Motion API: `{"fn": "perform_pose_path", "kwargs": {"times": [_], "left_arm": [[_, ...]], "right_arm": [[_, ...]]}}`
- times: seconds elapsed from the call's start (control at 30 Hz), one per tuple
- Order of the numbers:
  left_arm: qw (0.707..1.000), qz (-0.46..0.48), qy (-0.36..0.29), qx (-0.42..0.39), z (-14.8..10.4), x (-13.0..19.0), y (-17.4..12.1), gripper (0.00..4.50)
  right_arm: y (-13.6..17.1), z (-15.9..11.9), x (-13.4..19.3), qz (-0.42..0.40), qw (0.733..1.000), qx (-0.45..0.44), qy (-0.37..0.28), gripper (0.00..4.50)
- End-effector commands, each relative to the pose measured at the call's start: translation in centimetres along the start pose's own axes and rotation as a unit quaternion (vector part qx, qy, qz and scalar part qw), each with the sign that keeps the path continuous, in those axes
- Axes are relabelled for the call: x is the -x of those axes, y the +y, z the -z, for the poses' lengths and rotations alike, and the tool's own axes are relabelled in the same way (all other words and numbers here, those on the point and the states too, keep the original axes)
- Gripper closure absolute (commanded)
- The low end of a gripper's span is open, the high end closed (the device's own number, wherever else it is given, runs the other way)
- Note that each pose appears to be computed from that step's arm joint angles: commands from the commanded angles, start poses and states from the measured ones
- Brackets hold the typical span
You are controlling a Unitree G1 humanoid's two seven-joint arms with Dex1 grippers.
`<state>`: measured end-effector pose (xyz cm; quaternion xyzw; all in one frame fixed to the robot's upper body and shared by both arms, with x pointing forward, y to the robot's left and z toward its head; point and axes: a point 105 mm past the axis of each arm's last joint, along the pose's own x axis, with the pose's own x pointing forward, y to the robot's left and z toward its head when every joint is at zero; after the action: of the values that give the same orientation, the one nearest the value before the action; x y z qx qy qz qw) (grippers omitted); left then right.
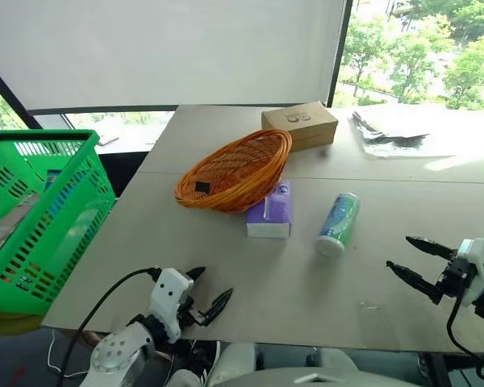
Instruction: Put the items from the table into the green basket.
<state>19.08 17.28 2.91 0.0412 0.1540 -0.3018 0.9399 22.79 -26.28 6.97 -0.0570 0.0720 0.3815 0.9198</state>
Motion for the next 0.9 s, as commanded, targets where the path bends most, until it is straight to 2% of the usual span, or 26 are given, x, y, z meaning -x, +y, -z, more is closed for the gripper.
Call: {"fn": "perform_pose_path", "kwargs": {"times": [0.03,0.1,0.27,0.43,0.57,0.73,0.9], "left_arm": [[0.997,0.015,-0.069,-0.02,-3.7,-0.5,-0.5,0.0],[0.996,0.03,-0.089,-0.006,-4.8,-0.5,-0.7,0.0],[0.988,0.045,-0.146,-0.036,-8.9,-0.8,-0.3,0.0],[0.979,0.054,-0.168,-0.107,-13.1,-2.2,0.6,0.0],[0.967,0.03,-0.177,-0.179,-16.3,-4.4,2.4,0.0],[0.957,0.053,-0.121,-0.258,-16.6,-6.4,3.5,0.0],[0.956,0.102,-0.016,-0.275,-14.0,-7.6,4.4,0.0]], "right_arm": [[-0.2,-1.1,-0.1,-0.011,1.0,0.008,-0.017,0.08],[0.0,-1.5,-0.2,-0.019,0.999,0.003,-0.028,0.08],[2.4,-4.9,-0.8,-0.102,0.991,-0.022,-0.083,0.08],[4.4,-8.4,-1.7,-0.149,0.981,0.008,-0.127,0.08],[4.7,-11.3,-2.1,-0.142,0.977,0.018,-0.16,0.08],[5.2,-11.9,-2.3,-0.135,0.976,0.023,-0.17,0.08],[5.4,-11.6,-2.0,-0.119,0.978,0.022,-0.173,0.08]]}}
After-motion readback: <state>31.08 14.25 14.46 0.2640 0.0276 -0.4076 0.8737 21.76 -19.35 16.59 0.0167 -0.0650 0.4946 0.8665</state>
